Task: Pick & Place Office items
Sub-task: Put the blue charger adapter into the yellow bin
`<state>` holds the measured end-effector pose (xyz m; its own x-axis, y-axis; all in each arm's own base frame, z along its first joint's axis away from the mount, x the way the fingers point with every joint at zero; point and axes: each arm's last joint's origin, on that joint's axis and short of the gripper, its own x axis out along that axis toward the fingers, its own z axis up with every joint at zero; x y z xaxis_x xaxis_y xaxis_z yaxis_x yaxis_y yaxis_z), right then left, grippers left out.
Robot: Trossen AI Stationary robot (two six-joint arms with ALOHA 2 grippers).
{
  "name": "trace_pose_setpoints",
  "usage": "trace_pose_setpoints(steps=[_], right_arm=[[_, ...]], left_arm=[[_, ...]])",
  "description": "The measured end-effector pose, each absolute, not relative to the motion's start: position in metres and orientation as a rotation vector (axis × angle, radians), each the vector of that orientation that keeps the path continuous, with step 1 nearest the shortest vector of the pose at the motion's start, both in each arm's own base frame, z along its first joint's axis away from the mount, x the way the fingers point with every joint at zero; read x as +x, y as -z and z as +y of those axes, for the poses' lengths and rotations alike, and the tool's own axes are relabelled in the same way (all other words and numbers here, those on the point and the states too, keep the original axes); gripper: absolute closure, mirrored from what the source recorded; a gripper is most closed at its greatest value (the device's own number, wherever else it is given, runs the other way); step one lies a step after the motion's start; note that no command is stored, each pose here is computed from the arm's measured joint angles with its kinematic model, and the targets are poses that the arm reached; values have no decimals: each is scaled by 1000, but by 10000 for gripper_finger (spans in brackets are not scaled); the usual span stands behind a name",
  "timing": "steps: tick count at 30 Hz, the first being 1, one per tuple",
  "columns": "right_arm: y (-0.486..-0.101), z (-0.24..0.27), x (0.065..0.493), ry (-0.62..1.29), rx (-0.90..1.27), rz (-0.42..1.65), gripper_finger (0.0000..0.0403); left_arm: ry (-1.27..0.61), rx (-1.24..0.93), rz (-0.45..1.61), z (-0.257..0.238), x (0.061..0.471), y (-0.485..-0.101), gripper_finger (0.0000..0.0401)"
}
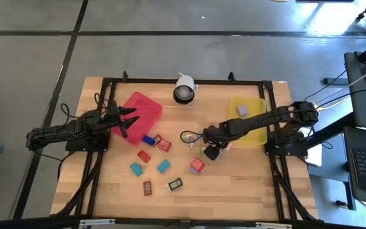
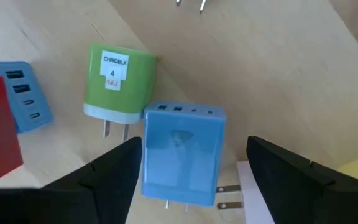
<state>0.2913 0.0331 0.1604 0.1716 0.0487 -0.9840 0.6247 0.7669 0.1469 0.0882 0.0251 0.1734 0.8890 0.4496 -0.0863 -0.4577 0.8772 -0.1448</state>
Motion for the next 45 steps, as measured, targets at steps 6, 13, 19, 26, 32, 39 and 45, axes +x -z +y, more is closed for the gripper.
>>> trace_pose_setpoints(steps=[6, 13, 19, 26, 32, 39, 45], right_arm=[[-150, 36, 293, 440, 606, 1398, 111], [-146, 36, 292, 448, 596, 1427, 116], [-146, 36, 292, 442, 598, 1434, 153], [-146, 38, 292, 386, 618, 1458, 249], [-161, 39, 301, 325, 583, 1445, 285], [-213, 35, 313, 384, 352, 1459, 284], [-253, 17, 299, 602, 145, 1556, 269]], left_arm=[[-474, -163, 51, 25, 88, -173, 197], [-474, -163, 50, 25, 88, -173, 196], [-474, -163, 51, 25, 88, -173, 198], [-473, -163, 51, 25, 88, -173, 197], [-474, -163, 51, 25, 88, -173, 198], [-473, -163, 51, 25, 88, -173, 198], [-474, -163, 51, 25, 88, -173, 196]])
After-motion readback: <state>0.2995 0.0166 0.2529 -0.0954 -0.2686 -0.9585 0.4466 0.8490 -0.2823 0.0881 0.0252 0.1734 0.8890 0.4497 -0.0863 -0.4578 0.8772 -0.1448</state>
